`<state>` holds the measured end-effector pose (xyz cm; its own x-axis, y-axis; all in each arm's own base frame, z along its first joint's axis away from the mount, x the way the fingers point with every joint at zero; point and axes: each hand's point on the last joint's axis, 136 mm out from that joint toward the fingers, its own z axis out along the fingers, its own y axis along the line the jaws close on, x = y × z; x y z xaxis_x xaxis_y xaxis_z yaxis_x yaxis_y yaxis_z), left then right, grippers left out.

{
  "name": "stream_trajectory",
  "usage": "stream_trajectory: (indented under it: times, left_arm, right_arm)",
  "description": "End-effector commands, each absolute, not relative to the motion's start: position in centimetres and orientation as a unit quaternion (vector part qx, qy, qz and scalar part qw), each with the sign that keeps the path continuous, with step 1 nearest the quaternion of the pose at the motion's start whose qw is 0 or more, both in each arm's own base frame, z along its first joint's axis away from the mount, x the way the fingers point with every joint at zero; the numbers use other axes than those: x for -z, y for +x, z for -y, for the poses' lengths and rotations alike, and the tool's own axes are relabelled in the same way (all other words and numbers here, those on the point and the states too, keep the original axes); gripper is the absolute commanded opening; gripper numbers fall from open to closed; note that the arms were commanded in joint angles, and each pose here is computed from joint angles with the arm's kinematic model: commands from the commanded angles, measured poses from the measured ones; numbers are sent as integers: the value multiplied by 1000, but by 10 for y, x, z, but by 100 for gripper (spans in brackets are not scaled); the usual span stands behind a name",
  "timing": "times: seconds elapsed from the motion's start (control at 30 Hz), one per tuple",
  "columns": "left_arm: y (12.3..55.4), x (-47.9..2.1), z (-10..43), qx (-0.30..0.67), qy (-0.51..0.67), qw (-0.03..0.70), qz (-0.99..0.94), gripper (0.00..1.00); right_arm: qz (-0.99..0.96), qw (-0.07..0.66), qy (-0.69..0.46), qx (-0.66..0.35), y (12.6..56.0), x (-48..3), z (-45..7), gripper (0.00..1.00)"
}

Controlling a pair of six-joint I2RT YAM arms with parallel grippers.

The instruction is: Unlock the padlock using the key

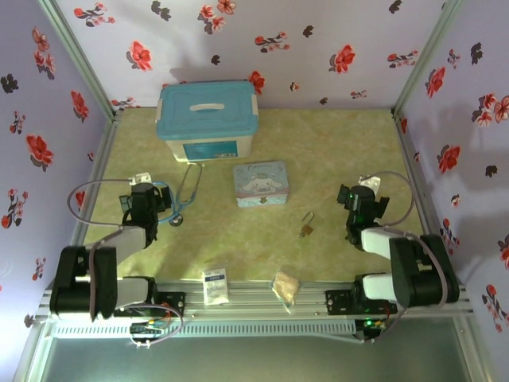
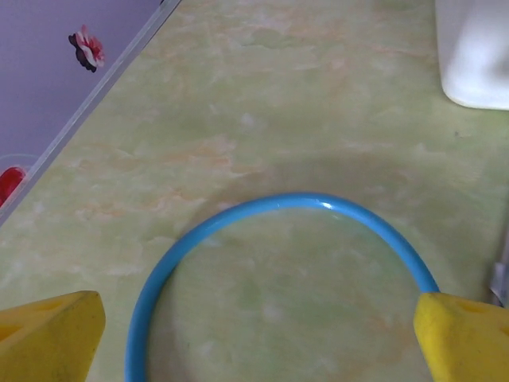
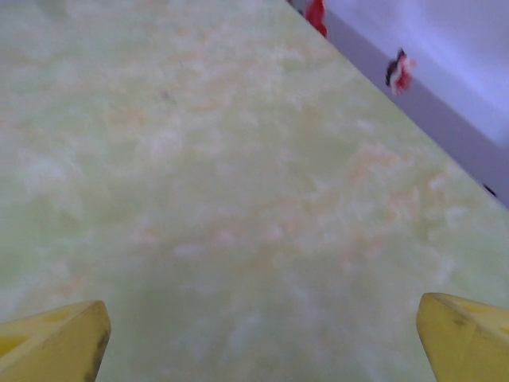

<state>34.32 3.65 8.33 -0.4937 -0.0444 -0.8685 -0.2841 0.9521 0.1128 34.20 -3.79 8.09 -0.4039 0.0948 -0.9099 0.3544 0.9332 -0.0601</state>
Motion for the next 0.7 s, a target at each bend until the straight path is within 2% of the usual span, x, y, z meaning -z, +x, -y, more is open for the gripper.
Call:
stream_trajectory:
  times: [0.0, 0.13, 0.23, 0.3, 0.67]
  left_arm:
    - [371, -129, -37, -90, -92, 599, -790, 100]
    - [377, -115, -44, -71, -100, 605, -787, 100]
    - [386, -105, -39, -61, -81, 615, -782, 100]
    - [388, -97, -35, -54, -75, 586, -805, 100]
    - [392, -97, -36, -71, -76, 582, -806, 100]
  right_arm:
    - [-781, 604, 119, 105, 371, -112, 31, 99]
    - [-776, 612, 113, 105, 378, -99, 29, 99]
    - [-797, 578, 131, 114, 383, -93, 36, 99]
    - [-799, 576, 139, 98, 386, -92, 41, 99]
    - [-803, 573, 137, 91, 387, -91, 41, 99]
